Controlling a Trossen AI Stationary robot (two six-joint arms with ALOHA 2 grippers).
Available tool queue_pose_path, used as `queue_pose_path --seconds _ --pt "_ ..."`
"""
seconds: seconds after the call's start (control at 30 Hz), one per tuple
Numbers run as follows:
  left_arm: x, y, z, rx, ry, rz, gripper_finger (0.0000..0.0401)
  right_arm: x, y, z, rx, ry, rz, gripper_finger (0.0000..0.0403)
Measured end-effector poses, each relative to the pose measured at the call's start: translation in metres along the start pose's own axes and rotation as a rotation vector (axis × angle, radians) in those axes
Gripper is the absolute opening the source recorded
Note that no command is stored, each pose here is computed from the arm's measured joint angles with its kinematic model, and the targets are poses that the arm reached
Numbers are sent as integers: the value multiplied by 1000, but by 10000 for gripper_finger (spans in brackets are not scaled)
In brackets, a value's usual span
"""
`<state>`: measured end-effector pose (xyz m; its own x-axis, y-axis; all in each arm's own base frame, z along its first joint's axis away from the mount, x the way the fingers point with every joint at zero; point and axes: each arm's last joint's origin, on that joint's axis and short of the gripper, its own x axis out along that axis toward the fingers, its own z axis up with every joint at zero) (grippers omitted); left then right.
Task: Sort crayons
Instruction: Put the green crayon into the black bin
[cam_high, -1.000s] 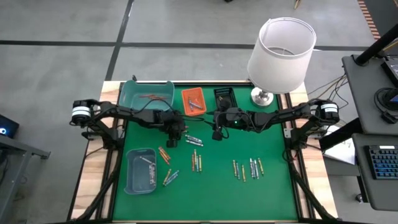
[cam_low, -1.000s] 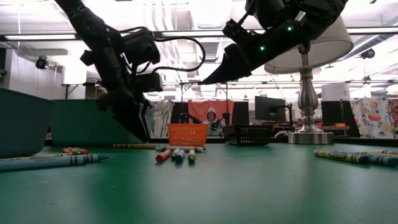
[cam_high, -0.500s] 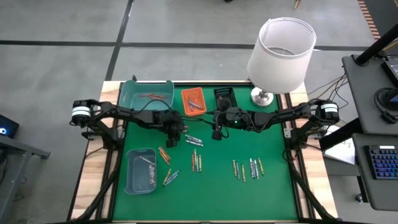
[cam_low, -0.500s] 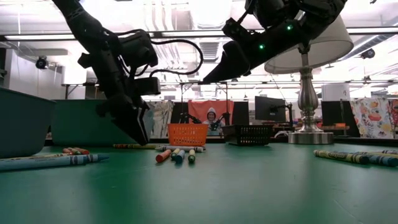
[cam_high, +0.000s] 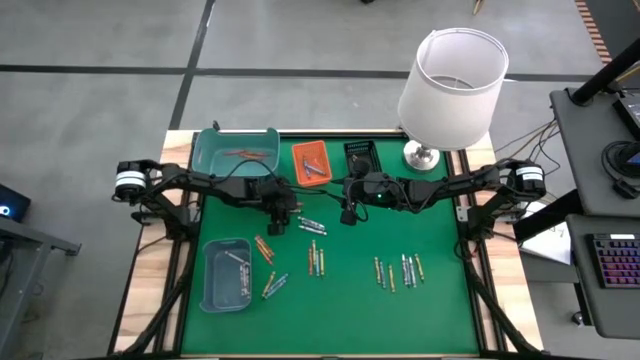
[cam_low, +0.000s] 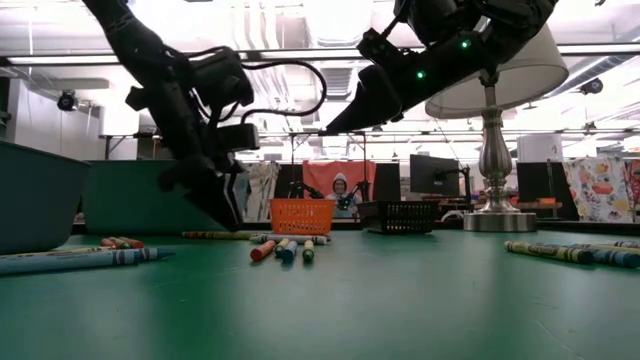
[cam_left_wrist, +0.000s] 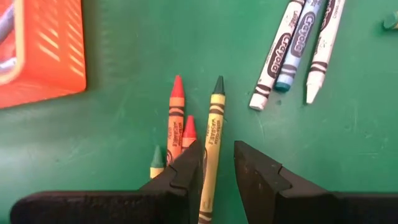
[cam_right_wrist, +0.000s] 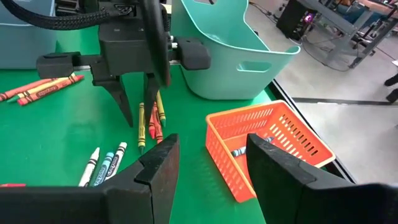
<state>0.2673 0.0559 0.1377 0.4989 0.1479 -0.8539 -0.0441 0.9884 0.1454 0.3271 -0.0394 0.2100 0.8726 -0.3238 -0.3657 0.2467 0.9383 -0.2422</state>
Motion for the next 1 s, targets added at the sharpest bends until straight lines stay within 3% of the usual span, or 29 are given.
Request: queue_pose_path --seconds 1.0 --pt "6 -7 -19 -116 14 -66 62 0 0 0 17 0 1 176"
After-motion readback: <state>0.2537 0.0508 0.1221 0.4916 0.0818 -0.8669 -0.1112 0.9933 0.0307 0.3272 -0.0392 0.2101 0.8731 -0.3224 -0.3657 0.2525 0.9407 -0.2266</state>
